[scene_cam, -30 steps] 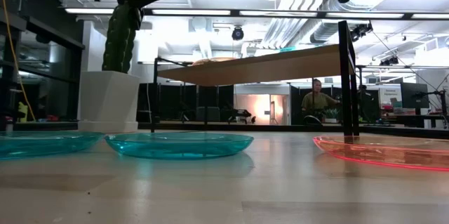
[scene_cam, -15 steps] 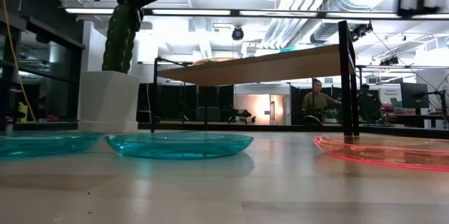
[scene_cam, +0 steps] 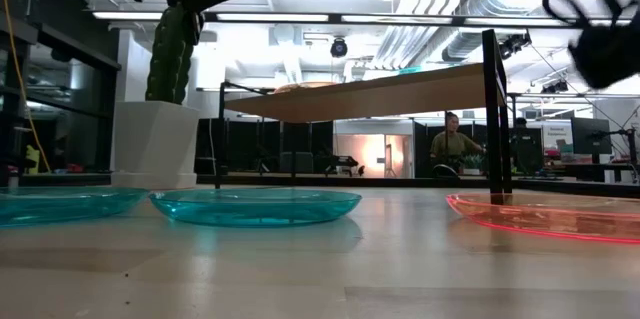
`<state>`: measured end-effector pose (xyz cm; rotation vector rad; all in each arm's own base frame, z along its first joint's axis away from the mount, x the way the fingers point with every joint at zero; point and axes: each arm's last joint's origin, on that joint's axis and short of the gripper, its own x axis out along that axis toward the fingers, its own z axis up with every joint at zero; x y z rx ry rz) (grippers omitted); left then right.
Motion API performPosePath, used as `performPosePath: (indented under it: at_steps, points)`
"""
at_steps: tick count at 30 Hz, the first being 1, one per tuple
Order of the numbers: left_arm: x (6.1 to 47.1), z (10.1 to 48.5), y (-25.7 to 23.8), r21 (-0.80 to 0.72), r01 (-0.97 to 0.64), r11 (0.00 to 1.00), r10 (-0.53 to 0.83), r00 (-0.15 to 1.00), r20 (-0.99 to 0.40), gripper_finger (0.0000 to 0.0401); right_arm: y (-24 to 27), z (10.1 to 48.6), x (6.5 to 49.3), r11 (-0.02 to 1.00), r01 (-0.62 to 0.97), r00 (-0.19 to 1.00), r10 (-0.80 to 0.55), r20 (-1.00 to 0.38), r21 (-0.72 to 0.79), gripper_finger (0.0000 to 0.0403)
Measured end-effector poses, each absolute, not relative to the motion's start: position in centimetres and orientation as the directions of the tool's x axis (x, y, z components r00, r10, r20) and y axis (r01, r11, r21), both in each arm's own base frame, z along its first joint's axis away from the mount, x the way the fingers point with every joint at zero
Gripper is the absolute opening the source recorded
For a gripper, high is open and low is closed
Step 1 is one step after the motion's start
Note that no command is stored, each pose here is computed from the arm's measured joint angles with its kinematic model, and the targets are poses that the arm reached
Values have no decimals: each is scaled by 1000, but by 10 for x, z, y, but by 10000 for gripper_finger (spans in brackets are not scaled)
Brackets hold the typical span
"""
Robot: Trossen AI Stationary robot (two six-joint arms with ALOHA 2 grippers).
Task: Place and stack plates onto a shelf
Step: Stack the left orange plate on top of the orange plate on the shelf
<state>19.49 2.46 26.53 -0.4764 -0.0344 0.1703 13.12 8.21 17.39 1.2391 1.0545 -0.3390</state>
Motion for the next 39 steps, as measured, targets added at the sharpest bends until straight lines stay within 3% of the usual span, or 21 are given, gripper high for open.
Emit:
performPosePath:
  at_steps: [5,18,35,39]
  points:
    - [195,265,25,-458,-157,875,173,985,-7,1,83,147,138,229,746,572,261,-778,625,158]
    - [195,265,25,-442,-170,881,185,983,-10,1,90,120,151,236,805,512,187,-838,545,157]
    - [195,265,26,-421,-192,886,207,978,-10,1,93,121,156,202,787,545,214,-811,582,157]
    - [195,265,26,-420,-195,887,210,978,-10,1,93,118,156,209,797,531,206,-822,567,139]
